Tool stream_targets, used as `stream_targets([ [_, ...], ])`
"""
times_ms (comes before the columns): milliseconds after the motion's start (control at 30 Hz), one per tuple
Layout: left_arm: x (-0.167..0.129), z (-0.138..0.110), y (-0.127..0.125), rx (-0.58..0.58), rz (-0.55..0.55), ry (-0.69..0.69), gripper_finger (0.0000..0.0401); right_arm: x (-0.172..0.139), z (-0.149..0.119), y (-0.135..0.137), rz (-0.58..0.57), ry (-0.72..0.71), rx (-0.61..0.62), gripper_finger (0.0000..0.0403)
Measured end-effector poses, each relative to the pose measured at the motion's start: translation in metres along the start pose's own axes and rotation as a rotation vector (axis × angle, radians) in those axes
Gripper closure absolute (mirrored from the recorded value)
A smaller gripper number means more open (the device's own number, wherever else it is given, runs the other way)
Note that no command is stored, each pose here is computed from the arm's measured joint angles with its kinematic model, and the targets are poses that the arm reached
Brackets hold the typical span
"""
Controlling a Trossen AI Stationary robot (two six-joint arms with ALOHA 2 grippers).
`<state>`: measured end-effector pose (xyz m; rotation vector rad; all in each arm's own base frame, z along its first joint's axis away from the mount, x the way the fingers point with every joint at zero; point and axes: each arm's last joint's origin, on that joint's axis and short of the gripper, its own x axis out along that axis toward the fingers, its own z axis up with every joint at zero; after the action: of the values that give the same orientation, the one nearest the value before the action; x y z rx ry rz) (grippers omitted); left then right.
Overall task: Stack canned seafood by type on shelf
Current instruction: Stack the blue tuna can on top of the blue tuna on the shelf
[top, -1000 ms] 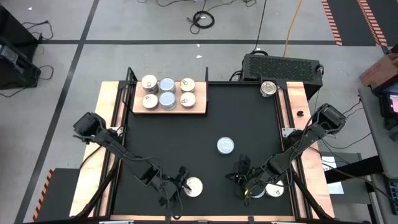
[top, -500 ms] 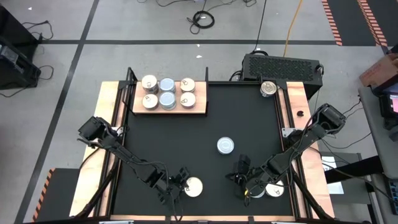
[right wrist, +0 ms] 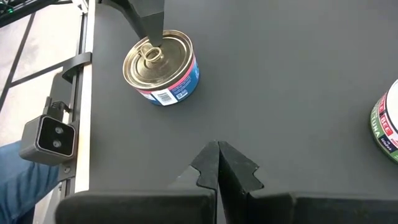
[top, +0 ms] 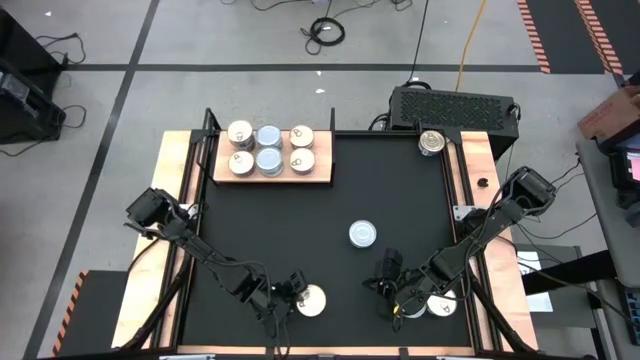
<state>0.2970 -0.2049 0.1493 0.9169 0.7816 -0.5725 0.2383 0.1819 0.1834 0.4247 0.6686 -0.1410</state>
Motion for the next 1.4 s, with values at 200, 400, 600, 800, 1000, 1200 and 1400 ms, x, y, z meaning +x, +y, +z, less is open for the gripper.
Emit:
stream_targets([
  [200,0.000,-0.001,0.001,-0.002,0.023,0.016,0.0359,0.000,0.000,0.000,0.000,0.000,0.000,0.0403],
  [400,-0.004,0.002,0.005,-0.012,0.055,0.032,0.0394,0.000,0.000,0.000,0.000,0.000,0.000,0.0403],
  [600,-0.027,0.014,0.022,-0.048,0.132,-0.006,0.0399,0.000,0.000,0.000,0.000,0.000,0.000,0.0403],
  [800,-0.060,0.006,0.043,-0.209,0.227,0.031,0.0400,0.000,0.000,0.000,0.001,-0.001,0.000,0.0403],
  [1000,-0.100,-0.025,0.069,-0.390,0.270,0.131,0.0400,0.000,0.000,0.000,0.000,0.001,-0.001,0.0403],
  [1200,-0.139,-0.071,0.089,-0.537,0.320,0.290,0.0401,0.000,0.000,0.000,0.000,0.000,-0.001,0.0403],
  [1400,-0.180,-0.119,0.090,-0.673,0.407,0.320,0.0401,0.000,0.000,0.000,-0.002,0.002,-0.002,0.0403],
])
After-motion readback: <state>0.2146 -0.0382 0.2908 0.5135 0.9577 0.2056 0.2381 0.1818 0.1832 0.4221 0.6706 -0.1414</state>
